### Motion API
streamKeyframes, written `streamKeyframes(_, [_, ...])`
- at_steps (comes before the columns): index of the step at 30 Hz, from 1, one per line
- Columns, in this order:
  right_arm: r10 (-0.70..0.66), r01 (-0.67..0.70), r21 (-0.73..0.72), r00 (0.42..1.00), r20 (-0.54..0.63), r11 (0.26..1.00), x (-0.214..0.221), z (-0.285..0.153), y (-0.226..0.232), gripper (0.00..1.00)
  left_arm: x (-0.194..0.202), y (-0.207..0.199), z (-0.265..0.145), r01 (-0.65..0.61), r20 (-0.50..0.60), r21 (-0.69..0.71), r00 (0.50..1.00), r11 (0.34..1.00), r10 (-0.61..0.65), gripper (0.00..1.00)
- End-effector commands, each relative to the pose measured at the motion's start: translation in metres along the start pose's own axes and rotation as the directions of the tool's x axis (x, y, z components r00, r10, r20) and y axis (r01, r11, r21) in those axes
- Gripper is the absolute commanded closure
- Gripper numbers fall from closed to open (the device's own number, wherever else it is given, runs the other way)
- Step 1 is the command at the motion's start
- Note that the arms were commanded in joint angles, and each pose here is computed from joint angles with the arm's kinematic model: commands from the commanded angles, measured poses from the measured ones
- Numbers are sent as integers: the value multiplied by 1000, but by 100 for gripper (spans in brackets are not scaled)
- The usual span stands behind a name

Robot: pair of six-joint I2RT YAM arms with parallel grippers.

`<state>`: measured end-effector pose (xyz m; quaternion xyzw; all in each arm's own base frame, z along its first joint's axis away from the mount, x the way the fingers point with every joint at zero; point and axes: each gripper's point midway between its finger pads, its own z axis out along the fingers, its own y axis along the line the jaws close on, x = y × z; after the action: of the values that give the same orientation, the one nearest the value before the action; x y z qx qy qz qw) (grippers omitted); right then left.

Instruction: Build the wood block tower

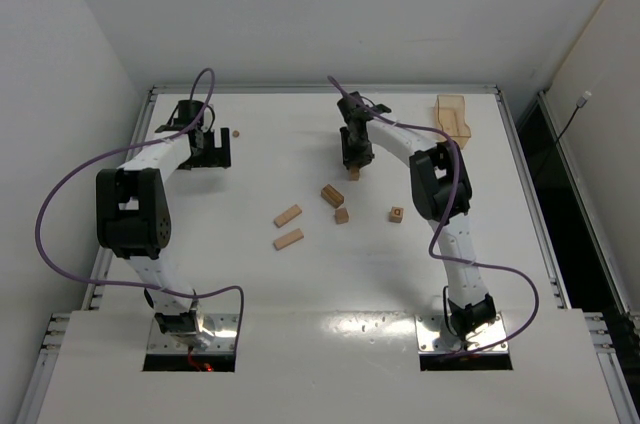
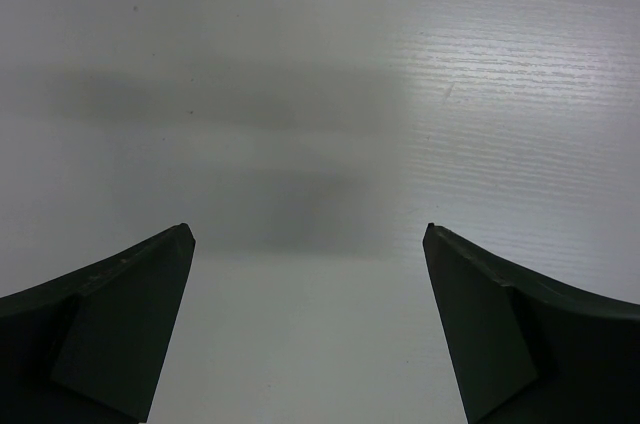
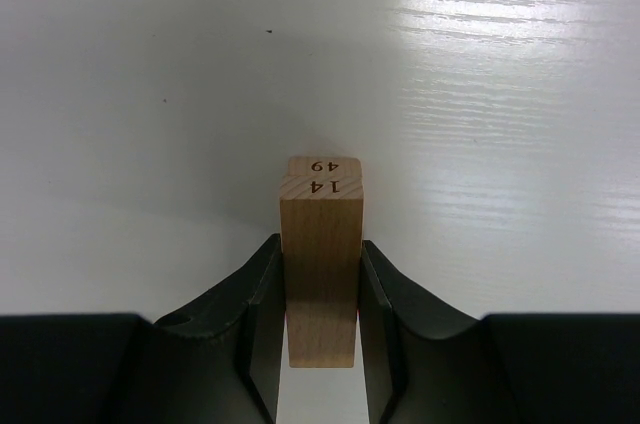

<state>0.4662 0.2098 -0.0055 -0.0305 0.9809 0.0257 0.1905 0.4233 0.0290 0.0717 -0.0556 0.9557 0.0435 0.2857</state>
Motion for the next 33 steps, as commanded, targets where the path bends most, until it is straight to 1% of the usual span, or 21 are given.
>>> streamKeyframes(1, [-7,7,0,1000,2,1000,-1,13,-3,97,-16,3,-6,6,45,6,999,1000,-6,1])
streamKeyframes(2, [-7,7,0,1000,2,1000,-1,13,-3,76,-16,3,-6,6,45,6,999,1000,-6,1])
streamKeyframes(4, [-6,6,6,1000,14,1000,-4,9,-4,50,-16,3,-6,6,45,6,999,1000,-6,1])
streamKeyframes(5, [-6,6,15,1000,17,1000,-5,9,-6,32,-16,3,-6,6,45,6,999,1000,-6,1])
streamKeyframes(7, [-7,6,24,1000,12,1000,-2,9,-4,20,-16,3,-6,6,45,6,999,1000,-6,1])
streamKeyframes(8, [-6,5,21,1000,21,1000,-5,4,-3,17,-16,3,-6,6,45,6,999,1000,-6,1])
streamKeyframes(9, [-6,5,12,1000,19,1000,-4,4,-1,11,-16,3,-6,6,45,6,999,1000,-6,1])
streamKeyframes(13, [-13,13,-12,1000,22,1000,-4,-3,6,6,-18,3,-9,7,55,6,998,1000,-7,1])
streamKeyframes(18, [-54,58,-55,995,85,997,-16,-38,16,6,-19,0,-15,7,64,26,998,1000,-8,1])
streamKeyframes(19, [-84,91,-63,991,105,994,-18,-49,20,6,-19,1,-18,-2,71,26,998,1000,0,1])
streamKeyframes(20, [-86,102,-82,980,179,991,-35,-79,23,6,-20,-5,-26,-15,85,64,996,998,10,1])
streamKeyframes(22, [-125,158,-109,958,258,981,-44,-110,24,6,-18,-14,-38,-41,104,108,994,993,30,1])
streamKeyframes(23, [-134,185,-128,933,335,974,-51,-149,23,6,-6,-29,-41,-81,95,153,993,985,67,1])
streamKeyframes(25, [-181,267,-126,867,464,955,-68,-192,19,6,-2,-44,-63,-162,144,173,980,972,138,1])
streamKeyframes(27, [-195,307,-123,817,543,944,-70,-226,11,6,24,-67,-72,-245,124,211,967,946,223,1])
streamKeyframes(28, [-186,321,-107,757,627,941,-79,-267,4,6,31,-76,-79,-276,130,234,959,932,251,1])
streamKeyframes(29, [-224,360,-82,726,651,930,-78,-278,-4,6,44,-93,-90,-344,149,271,938,899,314,1])
streamKeyframes(30, [-243,380,-61,699,672,923,-77,-291,-7,6,47,-93,-93,-355,156,278,933,892,323,1])
streamKeyframes(31, [-246,368,-23,666,704,930,-78,-313,-20,6,61,-109,-100,-407,153,306,913,861,377,1])
streamKeyframes(32, [-285,397,10,641,712,918,-76,-320,-24,6,68,-118,-104,-431,162,322,902,843,400,1])
streamKeyframes(33, [-302,390,36,646,701,920,-72,-315,-39,6,80,-126,-108,-452,155,346,892,822,425,1])
